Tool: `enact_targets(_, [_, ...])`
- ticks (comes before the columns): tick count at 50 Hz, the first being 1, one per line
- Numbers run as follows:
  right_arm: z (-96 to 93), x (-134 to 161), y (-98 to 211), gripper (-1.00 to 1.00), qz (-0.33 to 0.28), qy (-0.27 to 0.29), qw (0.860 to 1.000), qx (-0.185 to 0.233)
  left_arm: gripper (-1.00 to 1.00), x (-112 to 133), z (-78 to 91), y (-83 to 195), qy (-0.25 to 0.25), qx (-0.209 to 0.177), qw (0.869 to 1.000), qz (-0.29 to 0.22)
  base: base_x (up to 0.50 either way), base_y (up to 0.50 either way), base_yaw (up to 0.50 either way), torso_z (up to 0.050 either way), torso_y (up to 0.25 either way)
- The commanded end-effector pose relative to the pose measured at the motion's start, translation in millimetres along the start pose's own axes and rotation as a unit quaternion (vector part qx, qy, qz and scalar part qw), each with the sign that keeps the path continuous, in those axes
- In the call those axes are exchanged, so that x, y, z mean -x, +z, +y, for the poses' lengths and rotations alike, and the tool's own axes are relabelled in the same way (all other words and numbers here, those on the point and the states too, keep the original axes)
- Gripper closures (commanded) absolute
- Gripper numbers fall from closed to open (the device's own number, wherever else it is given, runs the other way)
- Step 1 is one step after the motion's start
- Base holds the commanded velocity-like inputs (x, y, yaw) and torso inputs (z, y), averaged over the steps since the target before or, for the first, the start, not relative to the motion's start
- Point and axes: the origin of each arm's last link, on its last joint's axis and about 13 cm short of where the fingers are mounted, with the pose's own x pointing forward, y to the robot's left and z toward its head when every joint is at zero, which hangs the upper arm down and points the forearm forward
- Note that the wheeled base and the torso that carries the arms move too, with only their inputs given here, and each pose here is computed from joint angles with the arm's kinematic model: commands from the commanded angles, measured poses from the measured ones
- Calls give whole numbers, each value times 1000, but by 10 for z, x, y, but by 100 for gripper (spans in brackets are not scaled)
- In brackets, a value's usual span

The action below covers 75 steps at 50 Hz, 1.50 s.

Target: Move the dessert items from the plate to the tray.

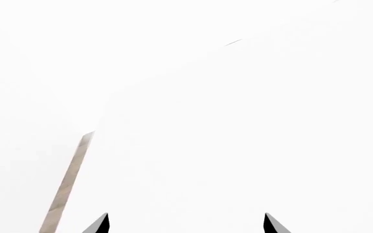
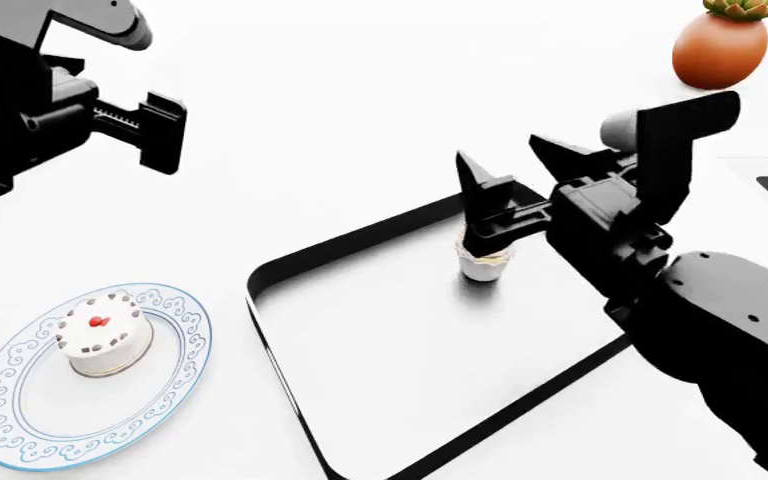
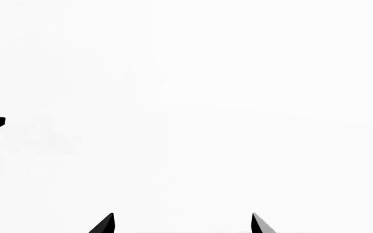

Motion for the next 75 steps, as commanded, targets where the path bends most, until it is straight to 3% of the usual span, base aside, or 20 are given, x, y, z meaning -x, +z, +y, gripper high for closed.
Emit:
enact_targets(1, [172, 209, 411, -100, -89, 8, 996, 12, -100, 123, -116, -198, -16, 12, 1000, -13, 0, 0, 0, 0, 0])
enact_targets(6, [284, 308, 586, -100, -96, 31, 995, 23, -100, 411, -146, -258, -22, 17, 999, -27, 0, 0, 0, 0, 0])
enact_targets(19, [498, 312, 588, -100, -69, 97, 992, 48, -100, 1167, -28, -438, 26, 65, 995, -65, 0, 0, 0, 0, 0])
enact_targets(28, [512, 276, 601, -100, -73, 103, 991, 46, -100, 1467, -208, -842, 4, 116, 992, -53, 0, 0, 0, 0, 0])
enact_targets(32, [507, 246, 579, -100, -71, 103, 991, 44, -100, 1518, -283, -1047, 5, 128, 991, -43, 0, 0, 0, 0, 0])
enact_targets(40, [516, 222, 584, -100, -69, 105, 991, 44, -100, 1487, -364, -1181, -11, 143, 989, -35, 0, 0, 0, 0, 0])
enact_targets(75, [515, 217, 560, -100, -48, 107, 992, 49, -100, 1377, -451, -1370, -20, 150, 988, 16, 0, 0, 0, 0, 0])
